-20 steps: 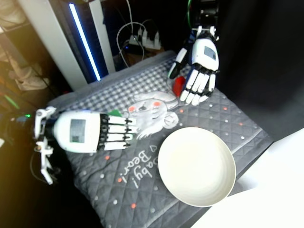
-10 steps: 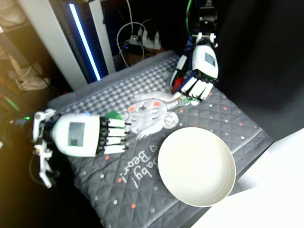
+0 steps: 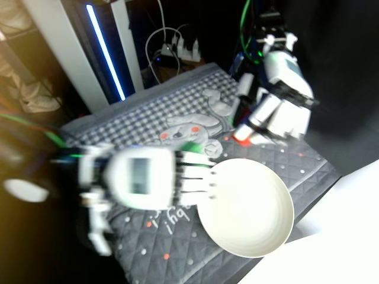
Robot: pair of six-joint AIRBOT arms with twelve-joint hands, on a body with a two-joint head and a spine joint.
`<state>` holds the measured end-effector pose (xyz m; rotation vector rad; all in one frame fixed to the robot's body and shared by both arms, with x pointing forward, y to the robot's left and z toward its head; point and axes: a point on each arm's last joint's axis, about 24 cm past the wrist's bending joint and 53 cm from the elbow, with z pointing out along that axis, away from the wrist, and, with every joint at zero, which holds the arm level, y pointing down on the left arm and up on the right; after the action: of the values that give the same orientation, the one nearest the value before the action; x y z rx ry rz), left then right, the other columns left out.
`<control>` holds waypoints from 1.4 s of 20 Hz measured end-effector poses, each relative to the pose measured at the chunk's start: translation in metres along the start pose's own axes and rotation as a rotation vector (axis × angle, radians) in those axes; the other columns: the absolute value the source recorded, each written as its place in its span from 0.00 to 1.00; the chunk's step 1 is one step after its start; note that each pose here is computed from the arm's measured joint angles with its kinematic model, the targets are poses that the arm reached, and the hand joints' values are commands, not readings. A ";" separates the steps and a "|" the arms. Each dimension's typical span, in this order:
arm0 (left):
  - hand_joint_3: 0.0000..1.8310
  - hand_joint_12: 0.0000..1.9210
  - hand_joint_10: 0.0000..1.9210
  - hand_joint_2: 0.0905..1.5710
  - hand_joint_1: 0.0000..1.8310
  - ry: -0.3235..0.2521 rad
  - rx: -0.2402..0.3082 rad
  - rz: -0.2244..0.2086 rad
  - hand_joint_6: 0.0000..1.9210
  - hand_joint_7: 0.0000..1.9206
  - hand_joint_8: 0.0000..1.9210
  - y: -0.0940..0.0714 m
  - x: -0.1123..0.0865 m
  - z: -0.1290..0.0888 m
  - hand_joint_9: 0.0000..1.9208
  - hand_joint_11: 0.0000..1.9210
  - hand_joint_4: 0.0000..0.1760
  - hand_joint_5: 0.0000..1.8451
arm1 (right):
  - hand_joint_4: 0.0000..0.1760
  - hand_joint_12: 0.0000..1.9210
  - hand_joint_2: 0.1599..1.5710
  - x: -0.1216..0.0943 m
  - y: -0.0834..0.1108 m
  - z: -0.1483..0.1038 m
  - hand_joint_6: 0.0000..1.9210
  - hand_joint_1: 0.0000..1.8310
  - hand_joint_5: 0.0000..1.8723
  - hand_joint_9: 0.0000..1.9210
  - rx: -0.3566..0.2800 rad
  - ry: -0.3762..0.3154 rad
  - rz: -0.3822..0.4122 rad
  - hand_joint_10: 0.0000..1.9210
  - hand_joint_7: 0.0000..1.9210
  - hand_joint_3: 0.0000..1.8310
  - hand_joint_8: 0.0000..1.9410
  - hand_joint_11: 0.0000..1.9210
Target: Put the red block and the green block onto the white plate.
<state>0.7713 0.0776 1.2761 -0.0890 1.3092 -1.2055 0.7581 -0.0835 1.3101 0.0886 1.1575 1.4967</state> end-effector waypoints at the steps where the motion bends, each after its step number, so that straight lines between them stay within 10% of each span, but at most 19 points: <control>1: 0.00 0.54 0.06 0.68 0.68 0.010 -0.044 -0.002 0.50 0.58 0.43 0.014 0.005 0.007 0.62 0.42 0.00 0.52 | 0.00 0.85 0.70 -0.003 -0.012 0.006 0.39 0.68 0.51 0.42 0.034 -0.008 -0.020 0.68 0.45 0.00 0.71 0.40; 2: 0.00 0.53 0.04 0.68 0.68 0.026 -0.079 -0.002 0.52 0.58 0.44 0.024 0.012 0.012 0.62 0.41 0.00 0.50 | 0.00 0.77 0.70 -0.005 -0.025 0.009 0.38 0.67 0.55 0.43 0.076 -0.010 -0.033 0.57 0.44 0.00 0.69 0.38; 3: 0.00 0.54 0.01 0.65 0.61 0.041 -0.099 -0.001 0.20 0.48 0.19 0.030 0.018 0.014 0.52 0.29 0.00 0.43 | 0.00 0.89 0.73 -0.005 -0.035 0.009 0.48 0.67 0.45 0.38 0.110 -0.010 -0.035 0.71 0.44 0.00 0.74 0.34; 5: 0.00 0.58 0.00 0.62 0.55 0.085 -0.134 0.001 0.01 0.37 0.02 0.038 0.034 0.014 0.40 0.18 0.00 0.29 | 0.00 0.60 0.65 0.000 -0.050 0.007 0.08 0.49 0.24 0.26 0.171 0.010 -0.037 0.31 0.29 0.00 0.21 0.15; 7: 0.00 0.58 0.00 0.61 0.54 0.095 -0.125 -0.009 0.00 0.32 0.00 0.033 0.038 0.012 0.37 0.16 0.00 0.24 | 0.22 0.46 0.62 0.004 -0.047 0.007 0.00 0.43 0.15 0.19 0.163 0.018 -0.032 0.04 0.18 0.00 0.01 0.04; 8: 0.00 0.59 0.00 0.60 0.54 0.090 -0.110 -0.010 0.00 0.33 0.00 0.029 0.037 0.009 0.37 0.14 0.02 0.25 | 0.46 0.44 0.63 0.009 -0.042 0.009 0.00 0.41 0.13 0.16 0.148 0.024 -0.025 0.01 0.15 0.00 0.00 0.01; 10: 0.00 0.58 0.00 0.59 0.52 0.087 -0.108 -0.004 0.00 0.31 0.00 0.030 0.030 -0.001 0.34 0.09 0.01 0.21 | 0.55 0.39 0.63 0.017 -0.031 0.010 0.00 0.38 0.12 0.14 0.116 0.038 -0.014 0.00 0.14 0.00 0.00 0.00; 13: 0.00 0.63 0.00 0.58 0.49 0.077 -0.088 -0.001 0.00 0.27 0.00 0.024 0.017 -0.020 0.31 0.04 0.37 0.20 | 0.09 0.43 0.64 0.027 -0.011 0.008 0.02 0.36 0.18 0.17 0.062 0.060 0.000 0.01 0.16 0.00 0.01 0.00; 15: 0.00 0.63 0.00 0.57 0.47 0.076 -0.035 0.019 0.00 0.23 0.00 0.007 0.007 -0.042 0.27 0.02 0.48 0.17 | 0.00 0.47 0.67 0.021 0.012 -0.001 0.01 0.42 0.20 0.14 0.006 0.065 0.005 0.00 0.15 0.00 0.00 0.00; 16: 0.00 0.62 0.00 0.57 0.48 0.072 -0.013 0.022 0.00 0.22 0.00 0.000 0.002 -0.056 0.26 0.02 0.46 0.16 | 0.10 0.52 0.65 0.012 0.026 -0.010 0.00 0.42 0.15 0.15 -0.031 0.070 -0.017 0.00 0.14 0.00 0.00 0.00; 17: 0.00 0.61 0.00 0.56 0.47 0.073 0.001 0.033 0.00 0.19 0.00 -0.006 -0.004 -0.078 0.23 0.00 0.41 0.14 | 0.51 0.61 0.58 -0.007 0.042 -0.022 0.00 0.36 0.08 0.19 -0.066 0.050 -0.029 0.02 0.15 0.00 0.00 0.03; 18: 0.00 0.57 0.00 0.56 0.47 0.064 -0.001 0.033 0.00 0.18 0.00 -0.007 -0.010 -0.096 0.22 0.00 0.44 0.14 | 0.47 0.64 0.57 -0.022 0.049 -0.034 0.00 0.33 0.05 0.17 -0.083 0.016 -0.019 0.01 0.14 0.00 0.00 0.00; 20: 0.00 0.51 0.00 0.54 0.47 0.024 0.004 0.020 0.00 0.15 0.00 -0.011 -0.023 -0.137 0.18 0.00 0.47 0.12 | 0.96 0.51 0.58 -0.041 0.053 -0.077 0.00 0.37 0.00 0.11 -0.095 -0.035 0.016 0.00 0.07 0.00 0.00 0.00; 24: 0.00 0.51 0.00 0.52 0.47 -0.056 0.048 -0.017 0.00 0.15 0.00 -0.035 -0.031 -0.186 0.17 0.00 0.36 0.12 | 1.00 0.35 0.64 -0.003 0.049 -0.142 0.00 0.34 0.00 0.17 -0.050 0.005 0.079 0.00 0.12 0.00 0.00 0.00; 26: 0.01 0.62 0.00 0.56 0.38 -0.074 0.061 -0.035 0.00 0.12 0.00 -0.041 -0.024 -0.209 0.16 0.00 0.37 0.11 | 1.00 0.30 0.60 -0.010 0.043 -0.181 0.00 0.32 0.01 0.14 -0.014 -0.070 0.130 0.00 0.13 0.00 0.00 0.00; 27: 0.02 0.55 0.00 0.65 0.26 -0.101 0.044 -0.045 0.00 0.08 0.00 -0.037 -0.027 -0.215 0.13 0.00 0.16 0.07 | 1.00 0.26 0.53 -0.021 0.039 -0.196 0.00 0.36 0.01 0.14 0.010 -0.139 0.144 0.00 0.13 0.00 0.00 0.00; 28: 0.02 0.46 0.00 0.69 0.19 -0.140 0.041 -0.054 0.00 0.06 0.00 -0.037 -0.034 -0.220 0.10 0.00 0.19 0.04 | 0.93 0.21 0.55 -0.027 0.035 -0.205 0.00 0.35 0.01 0.11 0.031 -0.186 0.153 0.00 0.11 0.00 0.00 0.00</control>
<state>0.5884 0.2066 1.2471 -0.1771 1.1654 -1.2484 0.6126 -0.2203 1.2452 0.3377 1.0425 1.5686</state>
